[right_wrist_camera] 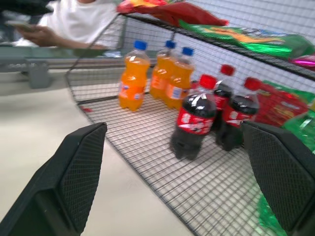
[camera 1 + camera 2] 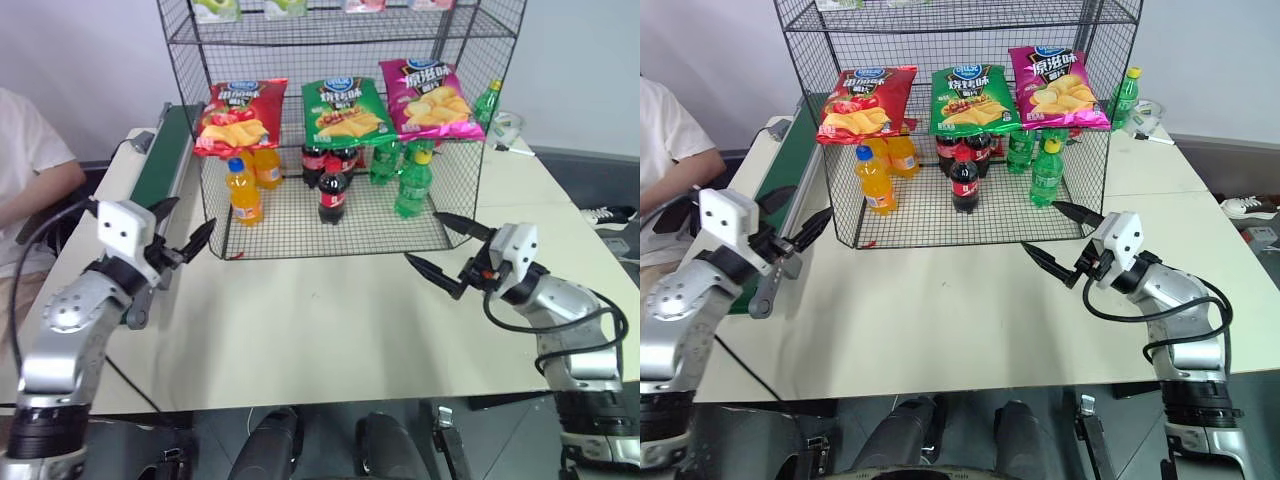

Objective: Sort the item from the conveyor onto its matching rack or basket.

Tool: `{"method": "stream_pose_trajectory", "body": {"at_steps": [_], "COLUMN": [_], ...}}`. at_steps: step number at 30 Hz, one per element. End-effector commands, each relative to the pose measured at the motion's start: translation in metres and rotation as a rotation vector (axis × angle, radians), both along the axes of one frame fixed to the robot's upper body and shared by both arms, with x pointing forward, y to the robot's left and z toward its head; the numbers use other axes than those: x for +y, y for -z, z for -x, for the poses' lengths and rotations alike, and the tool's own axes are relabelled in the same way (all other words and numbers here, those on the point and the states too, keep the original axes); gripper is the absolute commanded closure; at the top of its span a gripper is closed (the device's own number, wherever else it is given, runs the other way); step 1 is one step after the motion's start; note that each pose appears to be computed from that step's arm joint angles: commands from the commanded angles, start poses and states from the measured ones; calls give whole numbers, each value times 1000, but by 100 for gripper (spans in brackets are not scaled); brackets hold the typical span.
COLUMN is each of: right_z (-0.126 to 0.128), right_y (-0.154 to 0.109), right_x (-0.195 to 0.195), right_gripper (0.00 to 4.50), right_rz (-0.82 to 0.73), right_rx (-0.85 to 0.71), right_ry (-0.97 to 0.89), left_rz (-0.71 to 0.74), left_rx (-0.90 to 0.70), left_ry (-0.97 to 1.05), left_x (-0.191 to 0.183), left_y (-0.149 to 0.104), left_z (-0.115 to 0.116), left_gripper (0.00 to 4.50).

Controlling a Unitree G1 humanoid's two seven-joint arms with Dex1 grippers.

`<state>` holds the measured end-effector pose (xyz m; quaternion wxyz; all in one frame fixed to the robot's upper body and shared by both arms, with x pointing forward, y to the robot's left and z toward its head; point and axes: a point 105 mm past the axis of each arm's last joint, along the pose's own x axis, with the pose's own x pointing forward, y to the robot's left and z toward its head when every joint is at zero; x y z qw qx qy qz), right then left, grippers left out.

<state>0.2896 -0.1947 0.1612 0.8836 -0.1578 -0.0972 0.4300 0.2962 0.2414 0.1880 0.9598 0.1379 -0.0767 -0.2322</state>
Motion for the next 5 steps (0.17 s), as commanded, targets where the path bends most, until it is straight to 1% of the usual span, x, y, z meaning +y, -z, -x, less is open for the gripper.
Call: {"method": "stream_pose_trajectory", "body": {"at_steps": [1, 5], "right_z": [14, 21], "right_y": [-14, -9], "right_x": [-14, -34], "right_gripper": [0, 0], "right_rz": [18, 58], "right_rx": [-10, 25], "right_ry": [-14, 30], "left_rz": [-34, -116], "left_rx": [36, 78], "left_ry": [-9, -45], "left_x": [23, 51], "left_y": [-1, 17], "left_z": [12, 19], "left_gripper": [81, 81]}}
